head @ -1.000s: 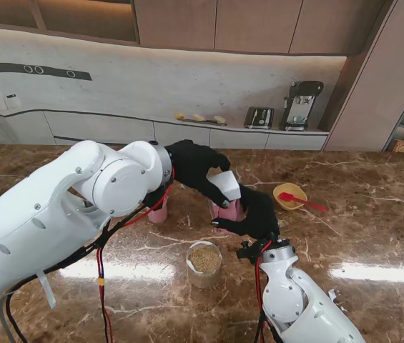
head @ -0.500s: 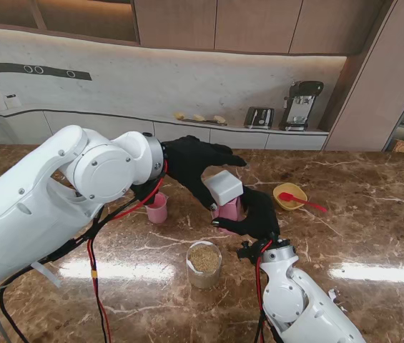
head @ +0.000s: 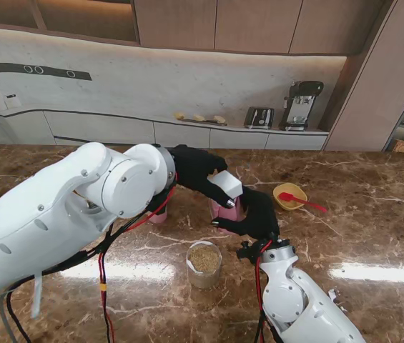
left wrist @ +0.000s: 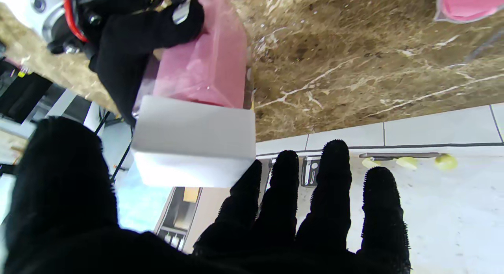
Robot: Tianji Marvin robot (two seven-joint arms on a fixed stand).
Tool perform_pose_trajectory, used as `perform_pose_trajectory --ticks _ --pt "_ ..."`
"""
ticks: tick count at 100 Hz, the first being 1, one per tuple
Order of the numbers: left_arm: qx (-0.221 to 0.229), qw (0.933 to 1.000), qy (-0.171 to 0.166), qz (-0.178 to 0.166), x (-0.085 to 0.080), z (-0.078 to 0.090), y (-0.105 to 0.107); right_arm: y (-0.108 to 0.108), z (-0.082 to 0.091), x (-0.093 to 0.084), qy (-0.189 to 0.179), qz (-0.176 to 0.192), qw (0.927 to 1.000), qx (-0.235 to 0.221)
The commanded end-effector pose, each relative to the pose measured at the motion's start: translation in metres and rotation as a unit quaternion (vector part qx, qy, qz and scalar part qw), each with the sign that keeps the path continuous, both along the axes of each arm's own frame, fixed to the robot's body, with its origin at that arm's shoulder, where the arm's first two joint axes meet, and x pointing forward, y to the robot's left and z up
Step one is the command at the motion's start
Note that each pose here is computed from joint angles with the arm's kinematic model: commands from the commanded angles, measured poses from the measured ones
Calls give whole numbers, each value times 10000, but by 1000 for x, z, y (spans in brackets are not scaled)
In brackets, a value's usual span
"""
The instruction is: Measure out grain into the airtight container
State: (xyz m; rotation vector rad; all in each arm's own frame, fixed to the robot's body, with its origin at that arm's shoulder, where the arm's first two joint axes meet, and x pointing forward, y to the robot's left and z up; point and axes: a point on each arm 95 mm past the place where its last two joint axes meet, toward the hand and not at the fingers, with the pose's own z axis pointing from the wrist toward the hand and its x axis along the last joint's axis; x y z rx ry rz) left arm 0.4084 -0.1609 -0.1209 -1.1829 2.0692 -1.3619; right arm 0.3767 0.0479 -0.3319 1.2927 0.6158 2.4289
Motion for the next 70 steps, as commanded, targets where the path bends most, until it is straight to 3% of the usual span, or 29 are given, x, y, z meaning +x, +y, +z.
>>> perform_pose_trajectory --ticks 1,23,34,39,48,70 --pt "-42 10000 8 57 1 6 -1 2 -2 -2 67 49 10000 -3" --pt "-69 10000 -2 -36 4 4 -1 2 -2 -1 53 48 10000 9" --pt "-392 9951 806 -407 5 9 3 1 -2 -1 49 43 10000 11" --pt "-556 9924 978 -505 7 11 5 1 -2 -1 47 38 10000 11" --pt "-585 9925 848 -655 9 13 9 1 -2 -1 47 28 10000 17" --pt "-590 9951 617 -503 7 12 16 2 -3 -1 60 54 10000 0"
